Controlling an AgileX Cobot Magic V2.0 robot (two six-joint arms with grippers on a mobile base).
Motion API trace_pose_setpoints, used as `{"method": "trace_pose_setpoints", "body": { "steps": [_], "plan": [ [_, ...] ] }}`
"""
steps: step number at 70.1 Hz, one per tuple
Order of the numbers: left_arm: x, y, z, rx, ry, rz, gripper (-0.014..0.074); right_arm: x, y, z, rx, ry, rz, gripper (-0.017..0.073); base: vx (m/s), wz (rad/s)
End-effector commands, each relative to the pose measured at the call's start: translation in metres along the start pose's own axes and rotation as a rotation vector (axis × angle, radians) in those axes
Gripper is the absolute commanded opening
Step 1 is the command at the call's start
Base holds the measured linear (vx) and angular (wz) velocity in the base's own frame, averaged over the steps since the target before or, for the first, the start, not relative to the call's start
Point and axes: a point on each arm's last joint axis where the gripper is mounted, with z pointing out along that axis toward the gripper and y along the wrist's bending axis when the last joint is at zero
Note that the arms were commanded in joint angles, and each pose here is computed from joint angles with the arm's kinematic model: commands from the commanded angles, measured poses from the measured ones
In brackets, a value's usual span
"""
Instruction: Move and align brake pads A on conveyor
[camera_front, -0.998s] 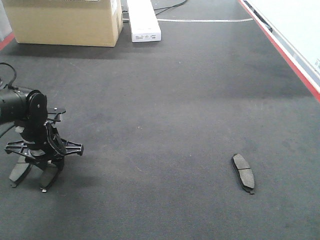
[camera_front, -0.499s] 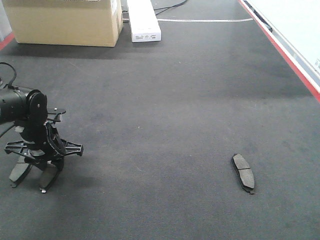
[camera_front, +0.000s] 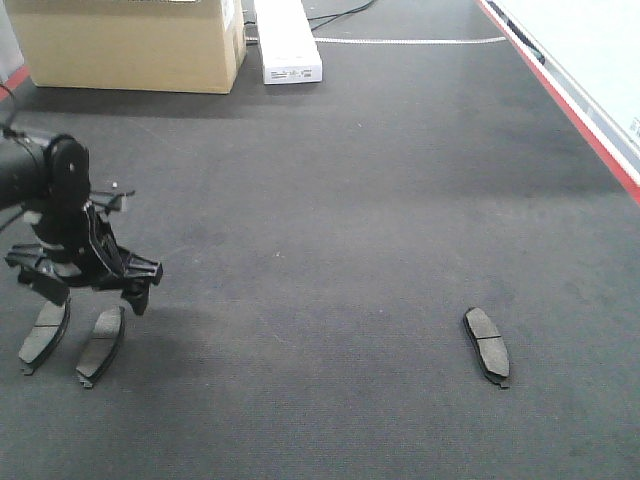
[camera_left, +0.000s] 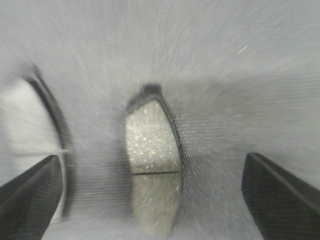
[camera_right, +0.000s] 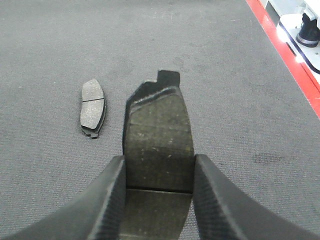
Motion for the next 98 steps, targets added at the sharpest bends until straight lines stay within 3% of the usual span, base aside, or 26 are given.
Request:
{"method": "trace_pose_setpoints", "body": {
  "steps": [1, 10, 18, 34, 42, 81, 98],
  "plan": [
    [0.000, 0.003, -0.051, 0.011, -0.145, 0.003, 0.0694, -0.016, 0.000, -0.003, -0.001, -0.105, -0.019, -0.0007, 0.00, 0.00],
    [0.007, 0.004, -0.089, 0.023, -0.284, 0.025, 0.0627, -0.016, 0.000, -0.003, -0.001, -0.105, -0.019, -0.0007, 0.00, 0.00],
    [0.021, 0.007, -0.133, 0.039, -0.437, 0.035, 0.0506, -0.016, 0.000, -0.003, -0.001, -0.105, -0.019, -0.0007, 0.00, 0.00],
    [0.076, 0.016, -0.214, 0.054, -0.744, 0.020, 0.0166, -0.016, 0.000, -0.003, -0.001, -0.105, -0.019, -0.0007, 0.00, 0.00],
    [0.107, 0.018, -0.224, 0.058, -0.850, 0.017, -0.0008, -0.016, 0.000, -0.003, -0.001, -0.105, -0.019, -0.0007, 0.00, 0.00],
    [0.273, 0.026, -0.187, 0.045, -1.081, 0.035, -0.0008, -0.016, 0.000, -0.003, -0.001, -0.105, -0.019, -0.0007, 0.00, 0.00],
    [0.317, 0.028, -0.164, 0.043, -1.156, 0.030, -0.0007, -0.016, 0.000, -0.003, -0.001, -0.105, -0.019, -0.0007, 0.00, 0.00]
  ]
}}
